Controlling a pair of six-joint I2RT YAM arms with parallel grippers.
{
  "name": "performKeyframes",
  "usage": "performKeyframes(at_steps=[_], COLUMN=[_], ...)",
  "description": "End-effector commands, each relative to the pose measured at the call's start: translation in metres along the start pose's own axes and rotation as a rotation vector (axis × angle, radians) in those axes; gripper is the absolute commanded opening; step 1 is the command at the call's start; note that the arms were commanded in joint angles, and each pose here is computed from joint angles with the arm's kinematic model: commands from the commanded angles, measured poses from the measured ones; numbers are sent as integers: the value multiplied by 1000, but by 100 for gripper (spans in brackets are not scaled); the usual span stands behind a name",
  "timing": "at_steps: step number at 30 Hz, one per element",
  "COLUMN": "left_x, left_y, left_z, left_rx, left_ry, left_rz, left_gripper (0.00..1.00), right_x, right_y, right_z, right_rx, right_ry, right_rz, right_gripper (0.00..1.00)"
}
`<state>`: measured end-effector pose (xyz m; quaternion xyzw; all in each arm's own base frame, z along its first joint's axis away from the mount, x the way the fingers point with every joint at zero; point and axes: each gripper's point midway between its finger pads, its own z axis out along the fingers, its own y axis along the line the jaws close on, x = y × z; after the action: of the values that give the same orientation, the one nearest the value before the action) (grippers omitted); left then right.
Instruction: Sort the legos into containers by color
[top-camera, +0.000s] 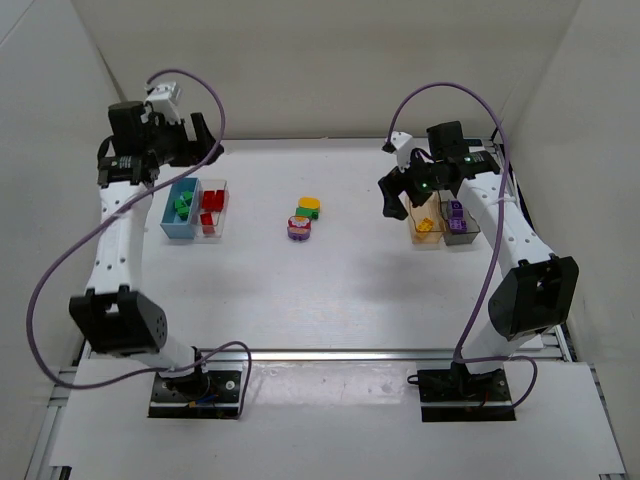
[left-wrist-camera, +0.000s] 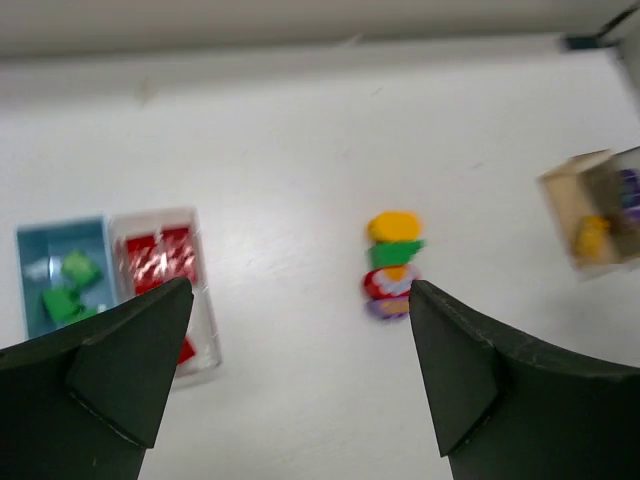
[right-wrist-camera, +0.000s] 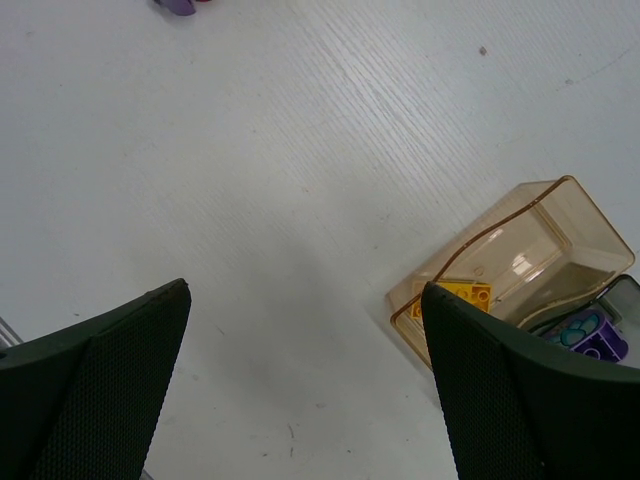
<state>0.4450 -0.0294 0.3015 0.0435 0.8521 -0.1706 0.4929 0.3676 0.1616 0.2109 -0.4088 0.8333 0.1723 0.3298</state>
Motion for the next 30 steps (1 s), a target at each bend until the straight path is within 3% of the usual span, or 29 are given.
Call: performKeyframes(at_steps=[1,6,9,14,20,25,30], left_x=[-36,-1,20,40,45,48,61], left_y=[-58,-60,-63,-67,-57,-57,-56], left_z=[-29,-40,-39,-35,-30,-22,-10], left_rx=[186,188,218,261,250,271,292], left_ry=[-108,-47,-3,41,47,60,116], left_rz=[18,14,38,113,102,92,22], left_gripper=[99,99,99,97,98,99,99], right_x=[-29,-49,-62,-67,-66,-69,-73], right_y=[13,55,62,80,87,74,37], right_z=[-16,-5,11,59,108,151,177], right_rx=[-43,-298,-346,-367,-343,-307,-272], right_ry=[-100,-203,-200,-109,-54,-72,-97], right_rz=[-36,-30,-65,-197,-217,-302,-336], right_gripper=[99,94,93,88,73,71,76])
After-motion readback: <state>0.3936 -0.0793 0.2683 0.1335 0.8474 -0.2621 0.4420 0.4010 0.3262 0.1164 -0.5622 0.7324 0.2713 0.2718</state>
